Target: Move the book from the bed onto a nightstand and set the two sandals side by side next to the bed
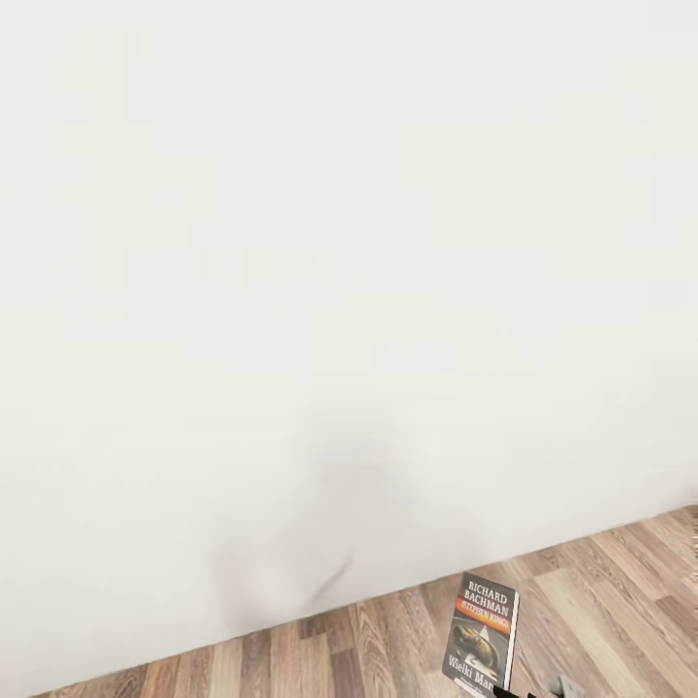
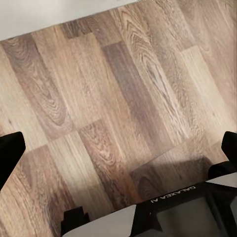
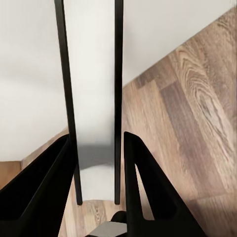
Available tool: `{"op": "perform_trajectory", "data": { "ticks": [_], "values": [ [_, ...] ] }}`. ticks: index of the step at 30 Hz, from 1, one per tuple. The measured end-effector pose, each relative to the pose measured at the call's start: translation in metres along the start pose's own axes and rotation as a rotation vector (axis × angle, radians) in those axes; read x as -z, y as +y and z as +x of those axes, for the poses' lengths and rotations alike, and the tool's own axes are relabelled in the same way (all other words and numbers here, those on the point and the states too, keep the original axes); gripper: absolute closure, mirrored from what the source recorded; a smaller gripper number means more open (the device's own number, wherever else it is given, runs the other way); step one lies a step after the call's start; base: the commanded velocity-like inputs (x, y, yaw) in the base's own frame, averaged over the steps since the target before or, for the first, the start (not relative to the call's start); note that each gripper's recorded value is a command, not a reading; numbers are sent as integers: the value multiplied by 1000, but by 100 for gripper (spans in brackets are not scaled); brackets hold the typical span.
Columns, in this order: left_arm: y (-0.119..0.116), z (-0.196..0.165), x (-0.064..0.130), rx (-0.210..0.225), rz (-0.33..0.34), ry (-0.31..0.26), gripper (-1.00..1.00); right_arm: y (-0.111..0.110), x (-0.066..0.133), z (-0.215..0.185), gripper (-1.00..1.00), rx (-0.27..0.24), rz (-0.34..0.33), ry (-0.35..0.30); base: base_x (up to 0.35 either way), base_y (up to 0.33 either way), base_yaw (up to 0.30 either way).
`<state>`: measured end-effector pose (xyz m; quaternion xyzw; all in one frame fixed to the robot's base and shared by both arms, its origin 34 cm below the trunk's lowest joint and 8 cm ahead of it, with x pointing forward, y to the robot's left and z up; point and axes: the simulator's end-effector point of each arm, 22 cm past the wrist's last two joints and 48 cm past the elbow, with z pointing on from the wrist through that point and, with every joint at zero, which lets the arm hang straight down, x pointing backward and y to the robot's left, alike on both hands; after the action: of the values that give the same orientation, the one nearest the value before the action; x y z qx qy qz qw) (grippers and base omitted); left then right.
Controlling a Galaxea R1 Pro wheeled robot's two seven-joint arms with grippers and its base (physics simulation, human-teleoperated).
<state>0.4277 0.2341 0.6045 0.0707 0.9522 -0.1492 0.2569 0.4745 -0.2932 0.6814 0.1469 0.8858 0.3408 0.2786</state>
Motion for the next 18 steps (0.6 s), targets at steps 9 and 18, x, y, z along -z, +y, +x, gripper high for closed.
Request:
{"op": "perform_trajectory", "data": {
  "ticks": [9,18],
  "values": [
    [0,0,0,0,0,1,-100,0,0,0,100,-1,0,-1,195,0,-198],
    [0,0,0,0,-1,1,-100,0,0,0,100,-1,0,-1,10,0,-193]
  ]
}}
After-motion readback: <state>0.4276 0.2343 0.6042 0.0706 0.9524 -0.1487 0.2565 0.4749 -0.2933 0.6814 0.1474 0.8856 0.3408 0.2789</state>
